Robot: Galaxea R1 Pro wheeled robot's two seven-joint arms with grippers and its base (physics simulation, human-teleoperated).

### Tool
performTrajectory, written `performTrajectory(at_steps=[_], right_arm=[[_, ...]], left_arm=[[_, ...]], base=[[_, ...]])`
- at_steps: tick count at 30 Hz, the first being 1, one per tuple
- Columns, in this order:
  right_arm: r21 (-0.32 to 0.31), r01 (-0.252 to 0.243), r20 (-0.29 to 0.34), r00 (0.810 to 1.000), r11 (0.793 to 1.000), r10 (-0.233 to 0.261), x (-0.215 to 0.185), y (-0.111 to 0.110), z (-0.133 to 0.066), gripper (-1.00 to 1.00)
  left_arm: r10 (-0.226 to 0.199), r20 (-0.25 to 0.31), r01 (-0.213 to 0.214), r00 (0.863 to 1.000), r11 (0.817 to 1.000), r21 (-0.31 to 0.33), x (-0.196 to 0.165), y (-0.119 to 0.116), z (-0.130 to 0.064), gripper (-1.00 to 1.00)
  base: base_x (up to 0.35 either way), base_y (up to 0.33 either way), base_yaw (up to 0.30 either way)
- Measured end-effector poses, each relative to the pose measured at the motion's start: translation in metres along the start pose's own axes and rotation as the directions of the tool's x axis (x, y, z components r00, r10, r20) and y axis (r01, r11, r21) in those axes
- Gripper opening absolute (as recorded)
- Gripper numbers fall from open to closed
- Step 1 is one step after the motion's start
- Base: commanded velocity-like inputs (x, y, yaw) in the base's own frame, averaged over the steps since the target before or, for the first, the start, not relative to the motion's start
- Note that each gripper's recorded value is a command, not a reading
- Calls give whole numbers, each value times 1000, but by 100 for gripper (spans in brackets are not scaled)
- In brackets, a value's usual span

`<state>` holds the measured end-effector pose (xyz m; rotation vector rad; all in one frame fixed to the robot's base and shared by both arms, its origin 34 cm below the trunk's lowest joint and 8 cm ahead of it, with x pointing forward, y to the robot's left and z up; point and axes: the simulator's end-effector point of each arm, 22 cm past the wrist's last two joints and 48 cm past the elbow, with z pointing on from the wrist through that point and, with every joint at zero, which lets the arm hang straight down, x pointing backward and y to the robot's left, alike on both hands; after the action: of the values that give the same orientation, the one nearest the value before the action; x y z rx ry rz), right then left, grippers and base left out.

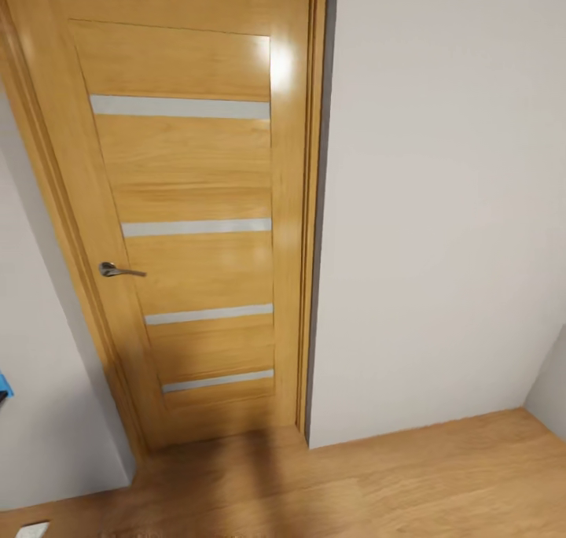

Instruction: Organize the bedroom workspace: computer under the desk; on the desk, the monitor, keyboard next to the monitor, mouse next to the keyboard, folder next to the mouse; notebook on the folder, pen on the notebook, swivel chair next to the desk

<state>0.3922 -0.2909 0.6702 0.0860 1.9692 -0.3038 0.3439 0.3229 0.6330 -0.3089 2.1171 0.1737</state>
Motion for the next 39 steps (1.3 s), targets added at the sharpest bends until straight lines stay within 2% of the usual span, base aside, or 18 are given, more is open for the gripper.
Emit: performTrajectory(at_steps=[30,39], right_arm=[[-2,2,-12,1000,1000,-2,2,0,-3,100],[-2,3,-15,1000,1000,-3,-7,-2,-9,100]], left_arm=[[-1,-8,1,1000,1000,-5,1,1,-3,100],[-49,-12,49,999,997,-67,-6,14,-11,100]], base=[[0,0,288],[0,0,263]])
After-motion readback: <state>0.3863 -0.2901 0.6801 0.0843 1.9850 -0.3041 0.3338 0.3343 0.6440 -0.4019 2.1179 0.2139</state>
